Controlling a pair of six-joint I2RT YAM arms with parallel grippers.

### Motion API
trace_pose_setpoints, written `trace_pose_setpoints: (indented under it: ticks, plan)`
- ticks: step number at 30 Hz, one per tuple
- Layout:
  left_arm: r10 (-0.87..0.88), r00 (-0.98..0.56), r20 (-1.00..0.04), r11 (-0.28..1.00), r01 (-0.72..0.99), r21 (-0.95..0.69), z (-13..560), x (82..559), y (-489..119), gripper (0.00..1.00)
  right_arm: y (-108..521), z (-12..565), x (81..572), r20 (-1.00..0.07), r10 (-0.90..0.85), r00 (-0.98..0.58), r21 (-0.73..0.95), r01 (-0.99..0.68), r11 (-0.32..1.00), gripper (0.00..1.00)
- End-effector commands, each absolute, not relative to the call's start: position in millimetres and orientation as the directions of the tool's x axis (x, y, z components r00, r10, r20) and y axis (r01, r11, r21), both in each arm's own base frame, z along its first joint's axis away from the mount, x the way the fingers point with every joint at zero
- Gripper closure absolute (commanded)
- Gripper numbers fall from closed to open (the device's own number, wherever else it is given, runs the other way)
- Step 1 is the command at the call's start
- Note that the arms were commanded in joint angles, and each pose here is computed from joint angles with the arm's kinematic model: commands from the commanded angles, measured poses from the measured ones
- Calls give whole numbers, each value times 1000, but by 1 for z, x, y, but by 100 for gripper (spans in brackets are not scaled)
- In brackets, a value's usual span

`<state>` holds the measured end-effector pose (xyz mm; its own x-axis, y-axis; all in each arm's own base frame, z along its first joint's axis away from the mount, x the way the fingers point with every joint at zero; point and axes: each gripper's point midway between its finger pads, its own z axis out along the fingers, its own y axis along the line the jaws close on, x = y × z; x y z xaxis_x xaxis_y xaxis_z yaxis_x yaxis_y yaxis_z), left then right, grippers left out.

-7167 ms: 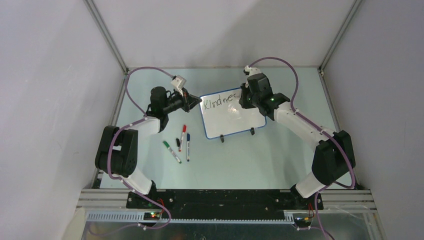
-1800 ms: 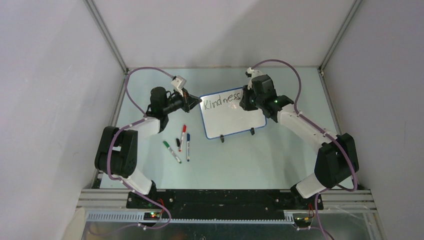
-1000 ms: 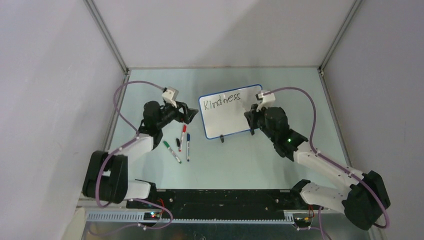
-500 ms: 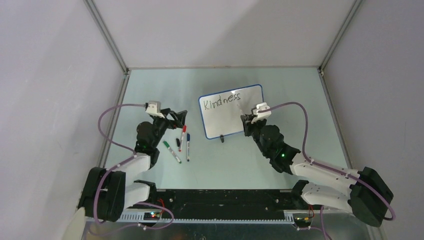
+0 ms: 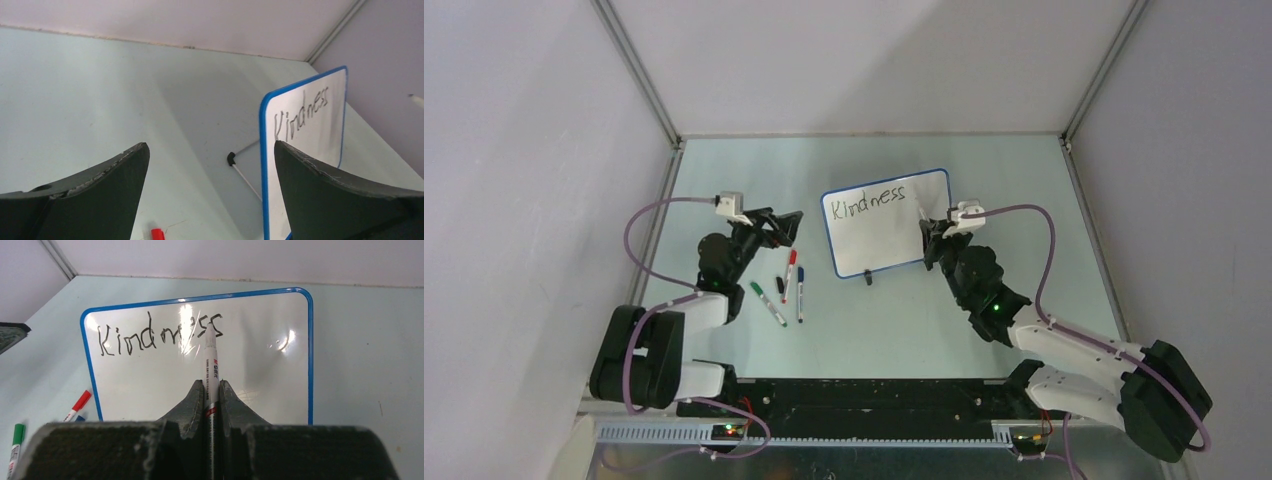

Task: Write a sentence on the whiteboard

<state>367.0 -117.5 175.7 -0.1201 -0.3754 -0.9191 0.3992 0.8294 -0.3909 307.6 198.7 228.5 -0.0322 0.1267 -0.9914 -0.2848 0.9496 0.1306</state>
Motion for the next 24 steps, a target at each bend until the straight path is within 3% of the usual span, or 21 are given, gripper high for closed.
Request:
trace_pose_setpoints:
  ticks: [1,7,24]
  plan:
    - [-409,-6,-913,776,524,-351,207,358,-130,1,203,237,313,-973,223,-56,230,-308,923,100]
    - [-452,-1,-892,734,567,-372,205,355,-136,1,207,237,315,-969,223,-105,246,-372,895,100]
    - [-501,-217,-838,550,667,-502,180,381,-171,17,218,251,309,-970,200,-137,241,-457,856,100]
